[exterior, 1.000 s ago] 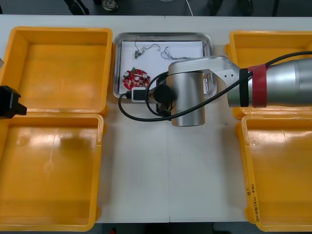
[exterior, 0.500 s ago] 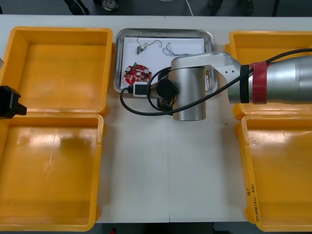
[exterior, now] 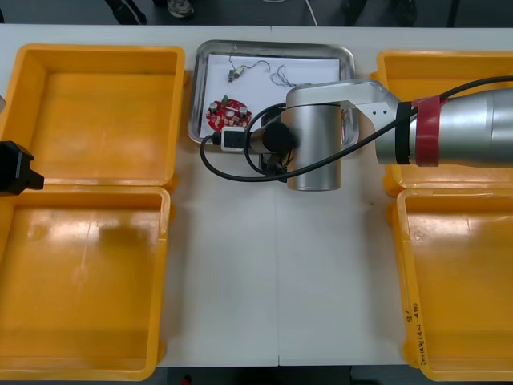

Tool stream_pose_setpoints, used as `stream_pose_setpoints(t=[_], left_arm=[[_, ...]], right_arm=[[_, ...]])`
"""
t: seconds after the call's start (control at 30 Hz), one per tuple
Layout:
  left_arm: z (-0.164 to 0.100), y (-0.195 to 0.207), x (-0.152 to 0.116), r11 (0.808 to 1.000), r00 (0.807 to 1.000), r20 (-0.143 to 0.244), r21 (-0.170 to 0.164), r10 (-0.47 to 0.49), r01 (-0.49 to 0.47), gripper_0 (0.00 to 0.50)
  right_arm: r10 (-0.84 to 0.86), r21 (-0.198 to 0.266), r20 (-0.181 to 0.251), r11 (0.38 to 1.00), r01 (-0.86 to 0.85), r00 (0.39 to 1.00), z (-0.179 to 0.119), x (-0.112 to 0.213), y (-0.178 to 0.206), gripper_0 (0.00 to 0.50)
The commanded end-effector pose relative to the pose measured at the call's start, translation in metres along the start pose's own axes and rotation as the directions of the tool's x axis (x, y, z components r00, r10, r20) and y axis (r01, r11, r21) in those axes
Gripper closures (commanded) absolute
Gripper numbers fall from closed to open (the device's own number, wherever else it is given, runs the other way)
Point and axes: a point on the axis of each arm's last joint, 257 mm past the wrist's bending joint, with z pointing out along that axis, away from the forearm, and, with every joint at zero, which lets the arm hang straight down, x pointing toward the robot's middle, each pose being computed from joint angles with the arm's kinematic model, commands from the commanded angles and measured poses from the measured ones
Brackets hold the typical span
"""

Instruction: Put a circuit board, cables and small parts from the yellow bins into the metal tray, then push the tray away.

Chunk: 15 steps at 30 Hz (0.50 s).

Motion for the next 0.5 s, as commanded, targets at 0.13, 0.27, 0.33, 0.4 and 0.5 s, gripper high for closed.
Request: stream_pose_setpoints(t=[0.13,0.27,0.33,0.4,0.5], left_arm=[[-0.0162,0.0178,-0.0049,0.995,0.996,0.027,-0.054,0.089,-0.087,0.0],[-0.0162,0.0178,-0.0049,0.995,0.996,0.027,-0.054,0.089,-0.087,0.0],[-0.0162,0.0178,-0.0049,0.995,0.996,0.027,-0.054,0.089,-0.087,0.0],[-0.0162,0.0178,-0.0049,0.995,0.996,0.027,-0.054,0.089,-0.087,0.0],[-0.0162,0.0178,-0.0049,0.995,0.996,0.027,-0.054,0.089,-0.087,0.0]], right_arm=[[-0.051,0.033,-0.015,0.998,0.051,0.999,-0.0041,0.0061,-0.0232,0.039],[-0.045,0.029,-0.019,0.999,0.046,0.999,-0.0043,0.007,-0.0226,0.0],[-0.031,0.018,-0.019,0.999,0.031,0.999,-0.005,0.0057,-0.0207,0.0],[-0.017,0.006,-0.025,1.0,0.017,1.0,-0.0063,0.0063,-0.0193,0.0],[-0.002,-0.008,-0.037,1.0,0.002,0.999,-0.0109,0.0055,-0.0171,0.0]])
